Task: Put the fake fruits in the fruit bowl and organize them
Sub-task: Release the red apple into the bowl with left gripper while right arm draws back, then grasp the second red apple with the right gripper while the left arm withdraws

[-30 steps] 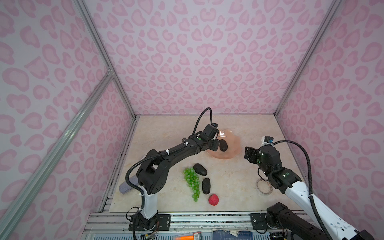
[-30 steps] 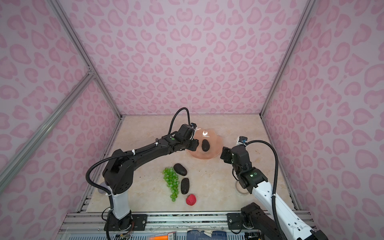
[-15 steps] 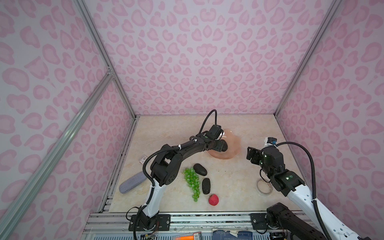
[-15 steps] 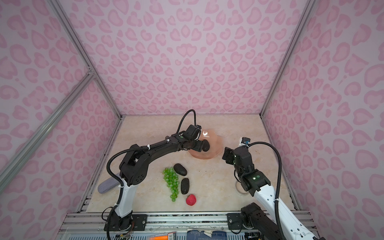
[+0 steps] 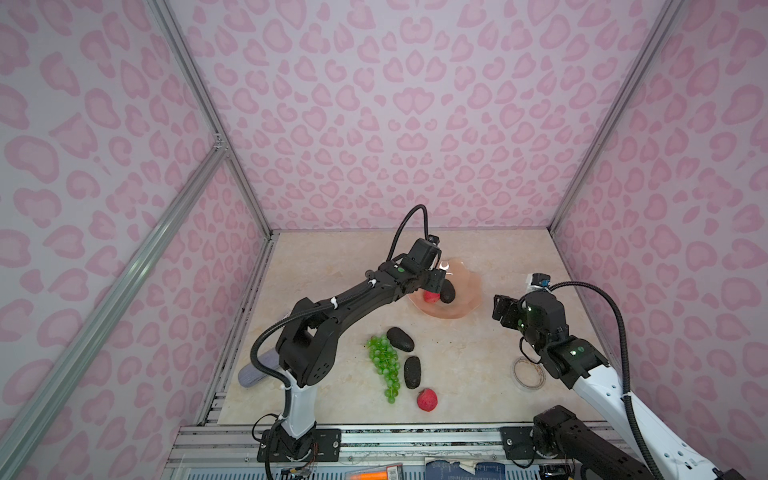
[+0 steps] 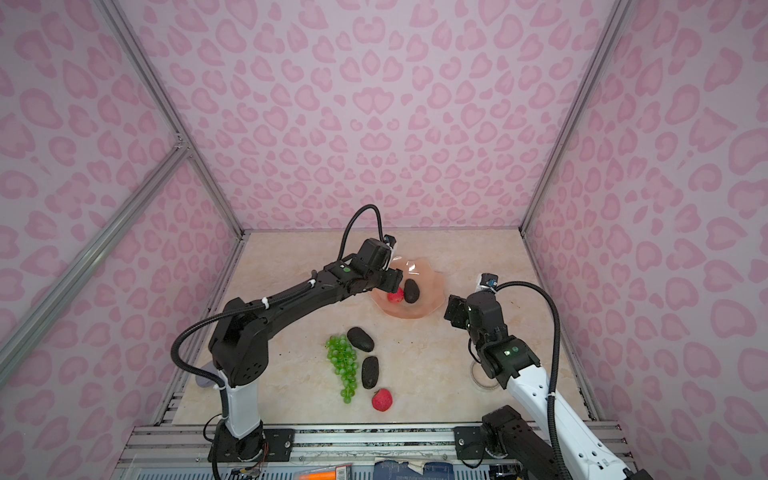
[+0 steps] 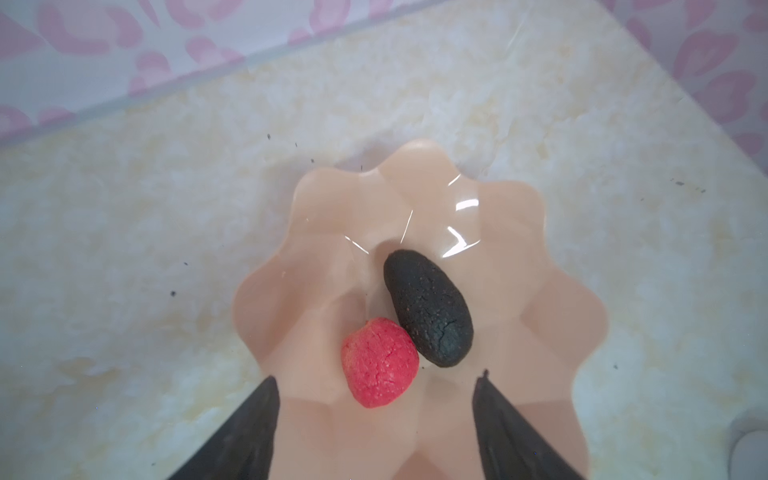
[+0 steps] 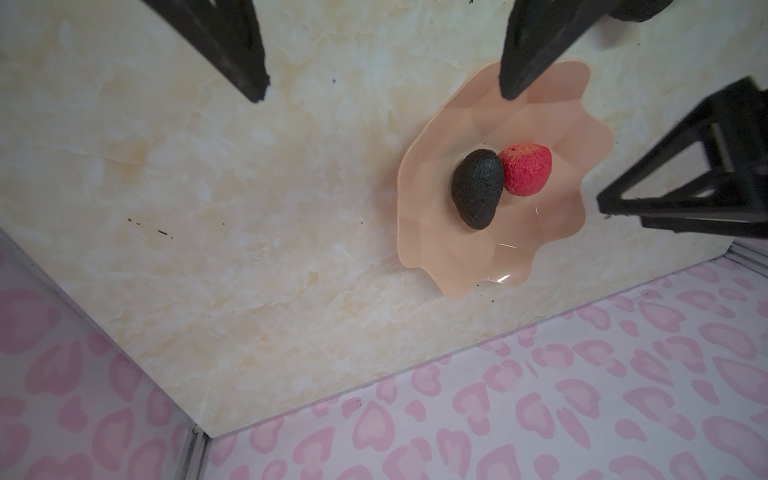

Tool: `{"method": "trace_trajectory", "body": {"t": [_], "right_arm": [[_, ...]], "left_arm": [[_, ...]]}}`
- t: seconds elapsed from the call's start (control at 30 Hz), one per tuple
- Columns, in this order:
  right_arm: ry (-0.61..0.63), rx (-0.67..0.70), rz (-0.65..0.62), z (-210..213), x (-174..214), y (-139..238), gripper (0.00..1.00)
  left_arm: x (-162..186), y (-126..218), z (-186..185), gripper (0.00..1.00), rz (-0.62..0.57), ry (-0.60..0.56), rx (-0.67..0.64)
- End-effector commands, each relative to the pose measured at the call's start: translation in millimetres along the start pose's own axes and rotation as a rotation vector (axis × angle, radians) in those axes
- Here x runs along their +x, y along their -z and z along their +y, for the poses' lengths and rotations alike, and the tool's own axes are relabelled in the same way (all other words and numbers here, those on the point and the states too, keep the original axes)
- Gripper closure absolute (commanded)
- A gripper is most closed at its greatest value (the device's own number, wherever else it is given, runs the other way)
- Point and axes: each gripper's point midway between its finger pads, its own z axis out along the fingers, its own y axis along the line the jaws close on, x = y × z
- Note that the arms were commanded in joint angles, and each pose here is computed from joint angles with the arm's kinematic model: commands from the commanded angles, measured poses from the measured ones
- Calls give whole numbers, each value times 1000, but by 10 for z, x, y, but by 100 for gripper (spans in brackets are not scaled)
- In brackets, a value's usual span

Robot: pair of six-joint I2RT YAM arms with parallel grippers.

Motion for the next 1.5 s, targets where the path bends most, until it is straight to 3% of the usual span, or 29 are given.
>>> {"method": "trace_trajectory", "body": {"t": [0.0, 0.2, 0.3, 0.7, 0.97, 1.2, 1.37, 1.47], "right_arm": [[29, -48, 39, 124, 88, -19, 13], [111, -109, 142, 479, 483, 26, 13], [154, -167, 230, 768, 863, 104, 14], [298, -318, 576, 1427, 2264, 536, 14], [374, -331, 694, 1628, 2877, 692, 16], [422, -248, 699, 1507, 3030, 645, 22], [463, -185, 642, 1389, 2868, 659, 46], [500, -124, 560, 1248, 2549, 779, 52]], "left_arm": [[-777, 1107, 95, 25, -303, -4, -15], [-664, 1634, 392, 24, -401, 3, -109], [-354, 1721, 609, 24, -391, 39, -165], [501, 1809, 1098, 22, -315, 152, -268], [806, 1907, 1351, 17, -312, 217, -335], [1020, 2010, 1538, 11, -314, 264, -377], [1144, 2039, 1626, 7, -317, 312, -394], [1178, 2076, 1628, 5, -328, 323, -387]]}}
